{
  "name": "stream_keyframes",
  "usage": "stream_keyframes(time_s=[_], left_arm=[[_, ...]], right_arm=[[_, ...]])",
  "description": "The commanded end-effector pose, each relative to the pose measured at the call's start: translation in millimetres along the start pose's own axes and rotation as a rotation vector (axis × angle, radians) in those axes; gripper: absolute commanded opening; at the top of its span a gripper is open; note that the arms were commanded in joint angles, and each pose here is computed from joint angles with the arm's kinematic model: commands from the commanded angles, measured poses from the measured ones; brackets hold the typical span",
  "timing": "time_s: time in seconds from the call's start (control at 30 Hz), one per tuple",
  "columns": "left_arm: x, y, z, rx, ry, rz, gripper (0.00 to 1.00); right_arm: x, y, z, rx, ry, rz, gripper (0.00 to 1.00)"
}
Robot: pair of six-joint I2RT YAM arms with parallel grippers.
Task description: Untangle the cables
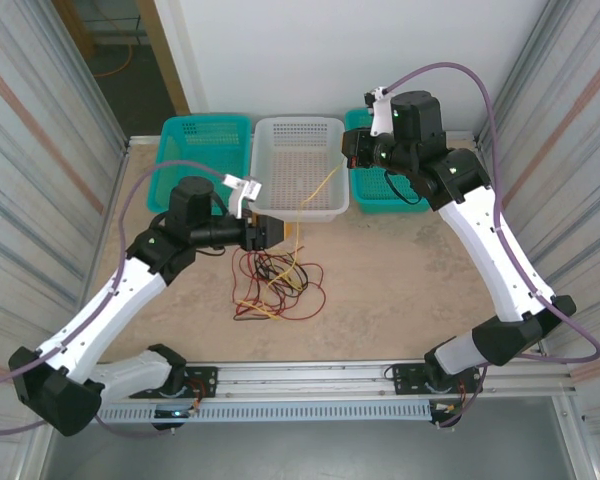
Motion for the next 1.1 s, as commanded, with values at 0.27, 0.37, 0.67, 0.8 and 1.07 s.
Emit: stream_keyframes(time_s=[0.27,0.37,0.67,0.8,1.07], left_arm=[[19,-23,-1,-0.001,0.046,-0.142,0.62],[20,-27,-1,0.002,0.046,-0.175,0.60],[29,-25,-2,0.004,0.056,-0.172,0.14],[28,-18,2,0.015,0.034,-0.113,0.03],[6,20,40,0.066,-0.071,0.186,0.00]], right_arm=[[14,9,-5,0.027,0.006,0.026,0.00],[15,10,-7,0.029,0.010,0.031,0.00],[22,12,-13,0.041,0.023,0.042,0.00],[21,11,-13,0.041,0.021,0.037,0.00],[4,-10,-7,0.049,-0.015,-0.083,0.91]])
Point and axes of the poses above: each hand's point on the last joint's axis, 136 mm out from that joint toward the fingers, its own x axis out along the fingers, its own y axis along the line the jaws close on, z = x × y, the point moved 2 cm from there along -x, back along the fingers, and after that the axes turned 7 degrees about -x, right-handed, at the moved point
